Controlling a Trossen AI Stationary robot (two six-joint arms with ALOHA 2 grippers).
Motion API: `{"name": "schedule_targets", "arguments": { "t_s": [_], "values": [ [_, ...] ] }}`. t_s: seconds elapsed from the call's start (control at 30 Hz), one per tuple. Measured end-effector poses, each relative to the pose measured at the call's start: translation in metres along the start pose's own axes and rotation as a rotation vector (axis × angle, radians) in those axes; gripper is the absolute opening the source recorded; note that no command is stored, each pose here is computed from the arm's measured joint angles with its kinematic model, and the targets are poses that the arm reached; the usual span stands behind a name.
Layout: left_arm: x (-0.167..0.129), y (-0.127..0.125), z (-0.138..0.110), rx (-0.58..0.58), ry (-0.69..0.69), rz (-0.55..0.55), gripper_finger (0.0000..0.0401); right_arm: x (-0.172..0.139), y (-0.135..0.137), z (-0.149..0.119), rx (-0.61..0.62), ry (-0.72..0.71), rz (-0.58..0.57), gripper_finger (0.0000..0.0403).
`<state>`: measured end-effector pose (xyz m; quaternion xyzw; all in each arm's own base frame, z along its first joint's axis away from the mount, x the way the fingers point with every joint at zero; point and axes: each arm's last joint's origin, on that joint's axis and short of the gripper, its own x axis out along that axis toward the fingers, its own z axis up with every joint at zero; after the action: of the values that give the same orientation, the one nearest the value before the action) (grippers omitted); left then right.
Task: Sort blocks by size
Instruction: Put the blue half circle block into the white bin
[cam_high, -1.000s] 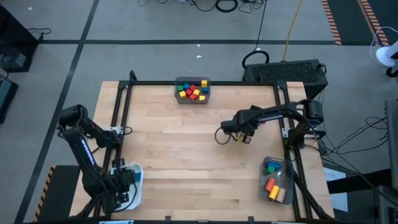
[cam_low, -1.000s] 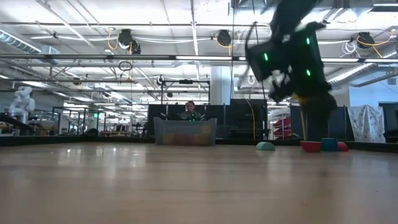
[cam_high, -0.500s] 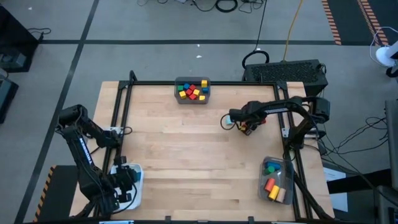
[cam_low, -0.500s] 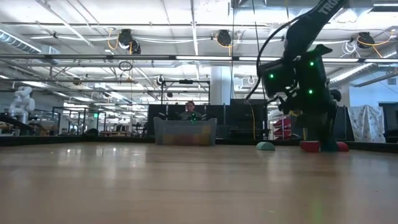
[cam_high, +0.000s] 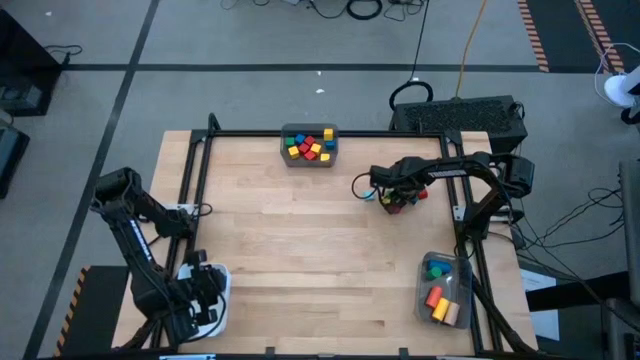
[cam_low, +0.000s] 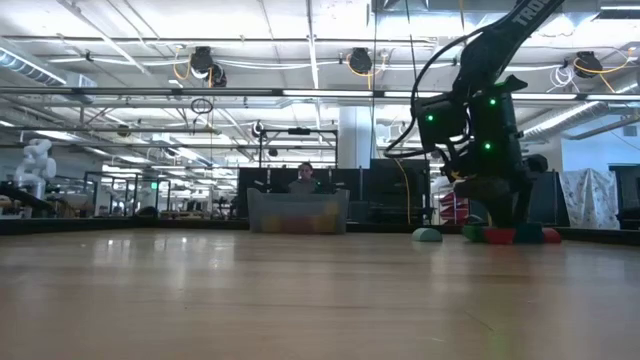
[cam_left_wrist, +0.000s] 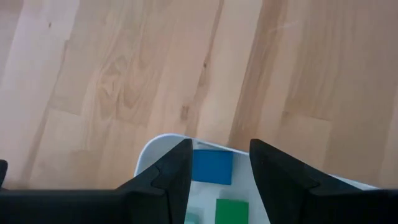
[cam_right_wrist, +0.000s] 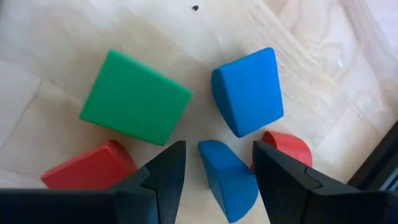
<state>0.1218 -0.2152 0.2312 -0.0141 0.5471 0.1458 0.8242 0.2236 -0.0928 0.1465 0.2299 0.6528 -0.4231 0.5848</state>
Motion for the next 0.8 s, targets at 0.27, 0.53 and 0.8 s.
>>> {"name": "schedule_targets", "arguments": {
  "t_s": [0.27,0.53,0.8],
  "values": [
    [-0.011,-0.004,0.008,0.007,-0.075,-0.023,0.0164,-0.002,-0.004,-0.006,-0.092,0.044,-0.031,0.0172],
    [-0.013,-0.006,0.013,-0.015,-0.188,-0.028,0.0164,-0.002,-0.003,-0.005,-0.110,0.038,-0.014,0.0164],
    [-0.012,-0.007,0.018,-0.009,-0.241,-0.023,0.0164,0.013,-0.004,-0.016,-0.130,0.090,0.014,0.0099]
  ]
}}
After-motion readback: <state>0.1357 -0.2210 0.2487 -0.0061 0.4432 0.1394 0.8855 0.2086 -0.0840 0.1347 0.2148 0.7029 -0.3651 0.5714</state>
